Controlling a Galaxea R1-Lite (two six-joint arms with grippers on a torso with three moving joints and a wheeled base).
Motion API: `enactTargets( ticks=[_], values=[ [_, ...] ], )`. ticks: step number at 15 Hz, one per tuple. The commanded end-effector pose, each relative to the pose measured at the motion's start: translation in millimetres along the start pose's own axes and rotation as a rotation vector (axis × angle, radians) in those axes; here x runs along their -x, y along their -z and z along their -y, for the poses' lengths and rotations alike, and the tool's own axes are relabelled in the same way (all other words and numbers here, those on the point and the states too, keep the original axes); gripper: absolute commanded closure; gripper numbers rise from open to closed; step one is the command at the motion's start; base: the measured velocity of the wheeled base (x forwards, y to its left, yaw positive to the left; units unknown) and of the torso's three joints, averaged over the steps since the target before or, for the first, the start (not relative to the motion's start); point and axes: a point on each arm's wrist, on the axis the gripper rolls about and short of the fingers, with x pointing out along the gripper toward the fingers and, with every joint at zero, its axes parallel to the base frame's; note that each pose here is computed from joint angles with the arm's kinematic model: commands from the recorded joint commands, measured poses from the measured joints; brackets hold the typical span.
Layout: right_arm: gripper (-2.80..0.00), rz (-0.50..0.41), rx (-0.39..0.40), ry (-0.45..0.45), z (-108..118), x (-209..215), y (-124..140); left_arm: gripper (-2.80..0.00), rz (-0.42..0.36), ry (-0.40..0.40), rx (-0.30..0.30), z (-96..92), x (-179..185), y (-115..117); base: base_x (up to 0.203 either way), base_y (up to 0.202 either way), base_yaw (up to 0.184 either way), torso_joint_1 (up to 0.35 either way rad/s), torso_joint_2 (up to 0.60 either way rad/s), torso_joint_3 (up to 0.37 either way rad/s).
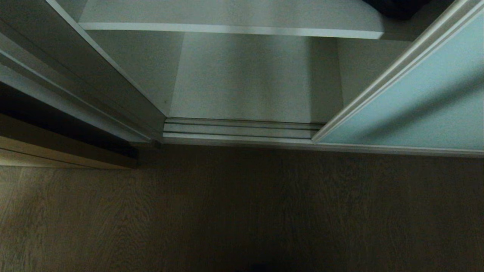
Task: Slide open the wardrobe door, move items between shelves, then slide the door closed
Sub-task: Close the door
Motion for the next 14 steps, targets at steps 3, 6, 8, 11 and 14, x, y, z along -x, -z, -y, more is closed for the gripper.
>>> enactTargets(
  ticks=[3,6,8,11,14],
  values=[
    [0.00,0.005,-0.027,0.079,23,-45,-7,0.00,-0.003,-0.001,-0.001,0.0,0,0,0.000,0.000,0.000,0.000,0.00,0.000],
    [0.00,-0.002,-0.076,0.035,29,-53,-7,0.00,-0.001,-0.001,0.000,0.0,0,0,0.000,0.000,0.000,0.000,0.00,0.000],
    [0.00,-0.016,-0.106,0.022,32,-58,-5,0.00,-0.001,-0.001,0.000,0.0,0,0,0.000,0.000,0.000,0.000,0.00,0.000],
    [0.00,-0.005,-0.143,0.074,38,-70,-5,0.00,-0.001,-0.001,0.000,0.0,0,0,0.000,0.000,0.000,0.000,0.00,0.000],
    [0.00,0.001,-0.161,0.037,39,-76,-4,0.00,-0.003,-0.001,0.000,0.0,0,0,0.000,0.000,0.000,0.000,0.00,0.000]
  ],
)
